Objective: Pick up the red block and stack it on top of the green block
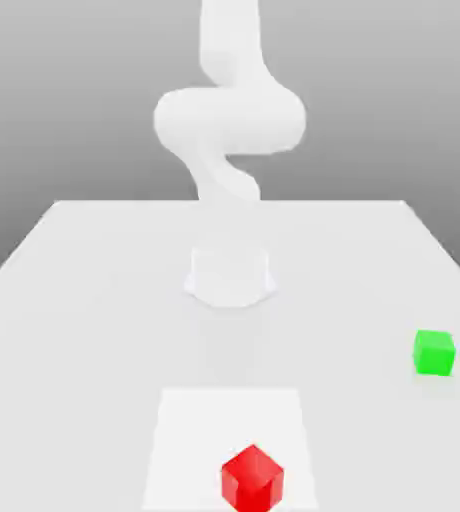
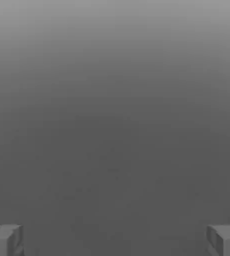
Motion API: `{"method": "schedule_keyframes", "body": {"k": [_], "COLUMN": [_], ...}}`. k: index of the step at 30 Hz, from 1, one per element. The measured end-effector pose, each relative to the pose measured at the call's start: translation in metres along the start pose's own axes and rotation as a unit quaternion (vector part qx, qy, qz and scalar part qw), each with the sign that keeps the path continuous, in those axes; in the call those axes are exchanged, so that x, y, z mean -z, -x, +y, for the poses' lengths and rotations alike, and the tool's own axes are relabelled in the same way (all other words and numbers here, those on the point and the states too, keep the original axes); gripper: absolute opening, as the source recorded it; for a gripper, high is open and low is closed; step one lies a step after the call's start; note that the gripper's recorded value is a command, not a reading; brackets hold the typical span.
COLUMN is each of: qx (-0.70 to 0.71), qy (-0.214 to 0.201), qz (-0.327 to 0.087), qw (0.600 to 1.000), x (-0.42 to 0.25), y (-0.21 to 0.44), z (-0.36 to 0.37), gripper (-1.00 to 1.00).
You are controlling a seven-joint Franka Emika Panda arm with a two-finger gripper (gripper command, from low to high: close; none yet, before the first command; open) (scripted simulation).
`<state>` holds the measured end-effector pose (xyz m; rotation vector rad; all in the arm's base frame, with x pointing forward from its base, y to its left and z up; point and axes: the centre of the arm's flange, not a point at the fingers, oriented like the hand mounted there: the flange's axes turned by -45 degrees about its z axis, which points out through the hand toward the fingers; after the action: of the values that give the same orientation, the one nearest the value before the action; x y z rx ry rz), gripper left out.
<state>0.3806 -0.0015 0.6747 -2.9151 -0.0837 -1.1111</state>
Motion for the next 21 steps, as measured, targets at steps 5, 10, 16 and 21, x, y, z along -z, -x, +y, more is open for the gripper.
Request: {"method": "schedule_keyframes", "body": {"k": [5,10,16,21], "qx": [0.058,0.115,0.185,0.246], "qy": [-0.037,-0.066,-0.093,-0.109], "qz": [-0.071,-0.138,-0.215,-0.276], "qw": [0.995,0.982,0.955,0.923], "x": [-0.102,-0.195,-0.295,-0.363], "y": [0.011,0.041,0.098,0.160], "z": [0.000,-0.007,-0.017,-0.024], "gripper": [0.00,0.00,0.00,0.00]}}
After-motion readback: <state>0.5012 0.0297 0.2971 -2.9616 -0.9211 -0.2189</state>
